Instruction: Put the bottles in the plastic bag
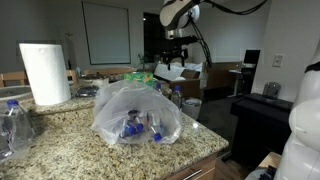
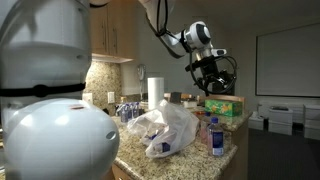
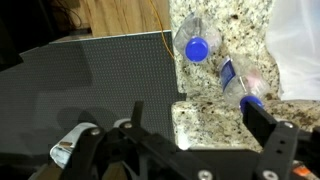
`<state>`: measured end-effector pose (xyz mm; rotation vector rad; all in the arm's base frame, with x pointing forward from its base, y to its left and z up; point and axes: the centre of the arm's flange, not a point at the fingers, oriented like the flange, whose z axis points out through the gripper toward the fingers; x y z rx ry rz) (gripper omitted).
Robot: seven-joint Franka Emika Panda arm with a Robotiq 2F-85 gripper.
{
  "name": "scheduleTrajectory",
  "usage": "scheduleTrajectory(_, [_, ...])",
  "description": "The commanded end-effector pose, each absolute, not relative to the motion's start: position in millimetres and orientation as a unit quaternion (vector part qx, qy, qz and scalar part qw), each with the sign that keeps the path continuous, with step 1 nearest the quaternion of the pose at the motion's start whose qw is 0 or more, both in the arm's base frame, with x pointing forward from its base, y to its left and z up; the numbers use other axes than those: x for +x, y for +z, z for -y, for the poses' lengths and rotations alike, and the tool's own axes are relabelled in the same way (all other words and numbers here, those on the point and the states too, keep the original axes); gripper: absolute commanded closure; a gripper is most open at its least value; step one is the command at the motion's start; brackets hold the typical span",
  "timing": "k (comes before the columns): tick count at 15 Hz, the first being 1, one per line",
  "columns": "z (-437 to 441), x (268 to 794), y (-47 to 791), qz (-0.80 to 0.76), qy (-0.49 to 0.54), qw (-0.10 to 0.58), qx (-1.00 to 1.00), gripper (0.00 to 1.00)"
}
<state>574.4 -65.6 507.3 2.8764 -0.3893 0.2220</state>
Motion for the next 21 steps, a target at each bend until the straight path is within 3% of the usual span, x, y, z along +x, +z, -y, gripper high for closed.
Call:
scheduleTrajectory(1, [65,571,499,0.163,0.105,0.133,0.972,0.0])
scheduleTrajectory(11, [69,547,441,0.156,0.019,0.113,0.981,0.0])
scheduleTrajectory(21, [91,548,418,0.167,-0.002,0.04,0.985,0.0])
